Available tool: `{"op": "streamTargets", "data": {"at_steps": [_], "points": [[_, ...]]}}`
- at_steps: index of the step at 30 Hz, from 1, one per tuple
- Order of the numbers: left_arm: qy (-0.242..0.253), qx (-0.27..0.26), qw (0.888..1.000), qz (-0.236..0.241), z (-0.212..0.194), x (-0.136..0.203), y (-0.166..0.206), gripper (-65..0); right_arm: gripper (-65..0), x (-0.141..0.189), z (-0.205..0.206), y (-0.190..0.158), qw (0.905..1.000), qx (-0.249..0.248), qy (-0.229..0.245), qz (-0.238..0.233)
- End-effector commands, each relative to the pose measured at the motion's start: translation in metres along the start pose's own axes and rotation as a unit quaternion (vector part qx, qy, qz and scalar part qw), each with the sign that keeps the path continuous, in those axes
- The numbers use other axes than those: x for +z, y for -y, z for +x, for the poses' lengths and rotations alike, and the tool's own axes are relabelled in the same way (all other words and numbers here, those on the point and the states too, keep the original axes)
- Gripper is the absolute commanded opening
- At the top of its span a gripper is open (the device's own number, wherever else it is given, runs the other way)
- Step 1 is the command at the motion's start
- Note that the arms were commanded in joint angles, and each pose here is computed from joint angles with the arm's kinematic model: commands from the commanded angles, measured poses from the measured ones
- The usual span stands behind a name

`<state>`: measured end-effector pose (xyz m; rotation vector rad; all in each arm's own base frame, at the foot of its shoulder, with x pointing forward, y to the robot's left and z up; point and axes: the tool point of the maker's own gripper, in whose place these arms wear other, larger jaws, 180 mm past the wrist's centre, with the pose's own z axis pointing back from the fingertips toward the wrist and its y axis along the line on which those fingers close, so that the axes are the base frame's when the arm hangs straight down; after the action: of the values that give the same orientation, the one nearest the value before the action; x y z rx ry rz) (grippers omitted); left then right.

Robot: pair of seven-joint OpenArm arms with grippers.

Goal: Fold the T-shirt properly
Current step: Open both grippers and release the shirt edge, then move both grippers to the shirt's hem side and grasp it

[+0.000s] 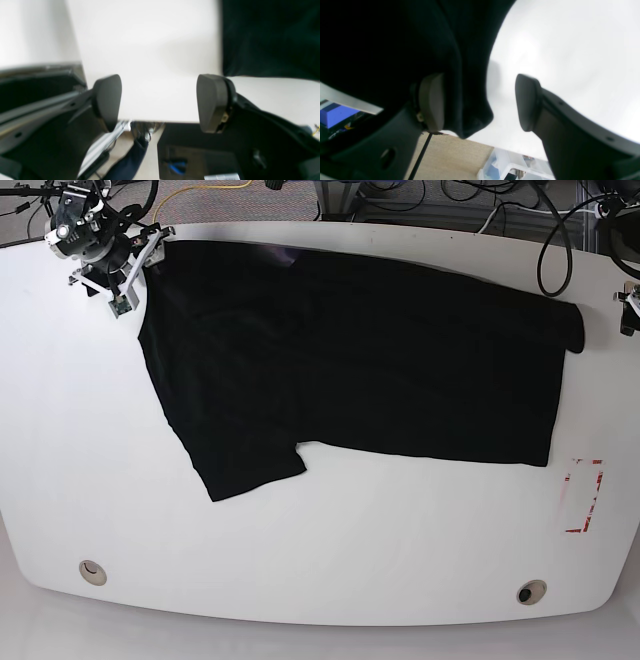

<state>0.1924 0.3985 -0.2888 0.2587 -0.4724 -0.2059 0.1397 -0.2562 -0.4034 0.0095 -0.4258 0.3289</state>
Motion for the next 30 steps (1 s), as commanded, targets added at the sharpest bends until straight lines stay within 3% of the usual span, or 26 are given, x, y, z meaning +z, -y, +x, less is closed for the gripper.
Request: {"op": "streamTargets", "data": {"at_steps": [1, 11, 19, 26, 30], "points": [[0.021, -0.009, 1.0, 0.003, 0.012, 0.006, -0.004, -21.1, -24.7, 0.005, 0.011, 0.007, 0.9998, 0.007, 0.015, -0.009], [0.015, 0.002, 1.0, 0.012, 0.002, 0.01, -0.01, -21.5, -24.9, 0.005, 0.013, 0.007, 0.9998, 0.008, 0.017, -0.01], [0.123, 0.069, 0.989, 0.051, 0.045, 0.036, -0.047, -21.5, -24.9, 0.005, 0.015, 0.008, 0.9997, 0.008, 0.02, -0.011], [0.178, 0.106, 0.974, 0.087, 0.079, 0.043, -0.067, -21.7, -24.9, 0.01, 0.031, 0.027, 0.998, -0.013, 0.049, -0.038], [0.186, 0.146, 0.967, 0.094, 0.09, 0.031, -0.074, -21.7, -24.3, 0.012, 0.053, 0.039, 0.9944, -0.033, 0.082, -0.056]]}}
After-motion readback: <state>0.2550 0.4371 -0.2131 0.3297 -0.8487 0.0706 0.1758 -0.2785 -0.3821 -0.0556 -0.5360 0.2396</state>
